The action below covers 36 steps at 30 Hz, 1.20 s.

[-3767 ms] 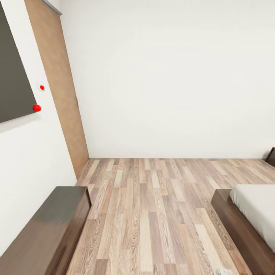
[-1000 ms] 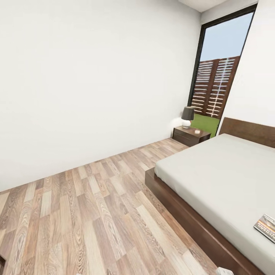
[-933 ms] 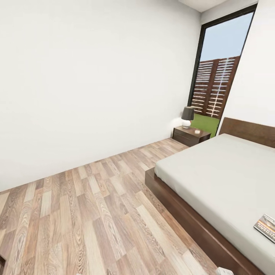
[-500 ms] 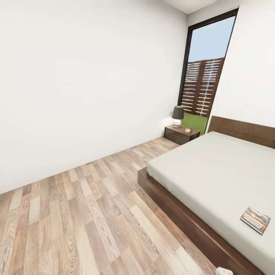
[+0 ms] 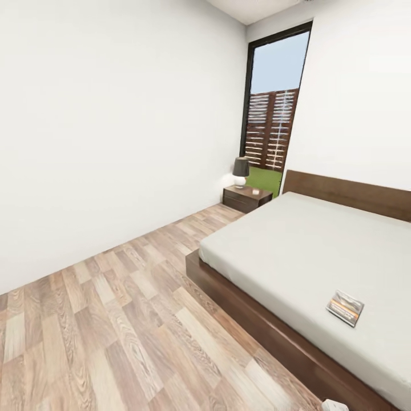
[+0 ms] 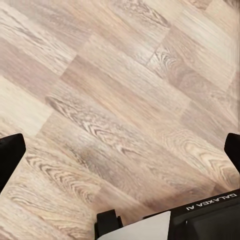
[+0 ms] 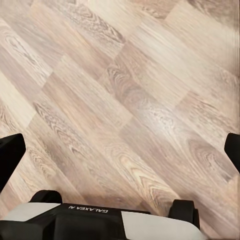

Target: In the bedroom, move the book from the bed onto either nightstand, and place the two sandals side by side next to the bed.

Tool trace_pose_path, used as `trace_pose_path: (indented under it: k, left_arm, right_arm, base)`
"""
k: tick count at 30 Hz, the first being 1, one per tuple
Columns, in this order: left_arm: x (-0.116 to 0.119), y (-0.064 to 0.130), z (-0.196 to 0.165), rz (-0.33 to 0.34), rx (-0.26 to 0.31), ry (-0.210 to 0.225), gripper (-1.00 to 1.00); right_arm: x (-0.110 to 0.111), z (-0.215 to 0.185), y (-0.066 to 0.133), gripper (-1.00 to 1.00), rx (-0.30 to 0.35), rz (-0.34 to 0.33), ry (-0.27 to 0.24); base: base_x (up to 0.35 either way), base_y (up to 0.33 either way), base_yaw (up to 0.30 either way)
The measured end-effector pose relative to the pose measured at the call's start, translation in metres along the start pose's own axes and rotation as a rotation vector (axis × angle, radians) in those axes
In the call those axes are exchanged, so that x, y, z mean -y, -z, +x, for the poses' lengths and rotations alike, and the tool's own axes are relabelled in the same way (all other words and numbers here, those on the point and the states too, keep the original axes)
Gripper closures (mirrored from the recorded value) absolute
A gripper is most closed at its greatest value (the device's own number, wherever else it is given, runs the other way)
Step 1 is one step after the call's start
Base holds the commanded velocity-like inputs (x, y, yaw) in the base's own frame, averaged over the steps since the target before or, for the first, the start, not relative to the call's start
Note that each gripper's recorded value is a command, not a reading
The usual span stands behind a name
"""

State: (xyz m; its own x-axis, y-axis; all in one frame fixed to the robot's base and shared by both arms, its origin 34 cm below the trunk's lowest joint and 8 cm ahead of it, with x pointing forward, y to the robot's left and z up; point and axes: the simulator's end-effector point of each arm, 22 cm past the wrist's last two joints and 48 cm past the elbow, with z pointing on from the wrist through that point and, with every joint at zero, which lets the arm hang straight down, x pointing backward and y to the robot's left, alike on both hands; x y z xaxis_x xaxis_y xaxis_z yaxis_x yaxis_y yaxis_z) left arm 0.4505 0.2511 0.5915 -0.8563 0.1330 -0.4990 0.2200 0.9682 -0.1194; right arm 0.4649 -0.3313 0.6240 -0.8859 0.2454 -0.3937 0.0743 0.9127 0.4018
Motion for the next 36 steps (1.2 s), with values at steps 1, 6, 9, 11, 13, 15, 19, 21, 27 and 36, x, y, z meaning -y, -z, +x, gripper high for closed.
trace_pose_path:
  k: [1, 6, 9, 11, 13, 15, 19, 21, 27, 36]
  left_arm:
    - [0.0, 0.0, 0.0, 0.0, 0.0, 0.0, -1.0]
    - [0.0, 0.0, 0.0, 0.0, 0.0, 0.0, -1.0]
    - [0.0, 0.0, 0.001, 0.0, 0.0, 0.0, -1.0]
    - [0.0, 0.0, 0.0, 0.0, 0.0, 0.0, -1.0]
    - [0.0, 0.0, 0.0, 0.0, 0.0, 0.0, -1.0]
    - [0.0, 0.0, 0.0, 0.0, 0.0, 0.0, -1.0]
    - [0.0, 0.0, 0.0, 0.0, 0.0, 0.0, -1.0]
    - [0.0, 0.0, 0.001, 0.0, -0.001, 0.0, -1.0]
    - [0.0, 0.0, 0.001, 0.0, -0.001, 0.0, -1.0]
    - [0.0, 0.0, 0.001, 0.0, -0.001, 0.001, -1.0]
  right_arm:
    - [0.0, 0.0, 0.0, -1.0, 0.0, 0.0, 0.0]
    - [0.0, 0.0, 0.0, -1.0, 0.0, 0.0, 0.001]
    - [0.0, 0.0, 0.0, -1.0, 0.0, 0.0, 0.001]
    - [0.0, 0.0, 0.0, -1.0, 0.0, 0.0, 0.001]
    - [0.0, 0.0, 0.0, -1.0, 0.0, 0.0, 0.001]
    - [0.0, 0.0, 0.0, -1.0, 0.0, 0.0, 0.001]
    - [0.0, 0.0, 0.0, -1.0, 0.0, 0.0, 0.0]
    - [0.0, 0.0, 0.0, -1.0, 0.0, 0.0, 0.001]
    - [0.0, 0.0, 0.0, -1.0, 0.0, 0.0, 0.001]
    - [-0.012, 0.004, -0.006, -1.0, -0.004, -0.018, -0.002]
  base:
    - [0.0, 0.0, -0.271]
    - [0.099, 0.009, -0.266]
    - [0.225, 0.067, -0.255]
    - [0.255, 0.121, -0.252]
    - [0.258, 0.155, -0.251]
    - [0.232, 0.159, -0.25]
    - [0.157, 0.131, -0.245]
    - [0.07, 0.069, -0.243]
    - [0.015, 0.014, -0.243]
    - [0.001, 0.001, -0.244]
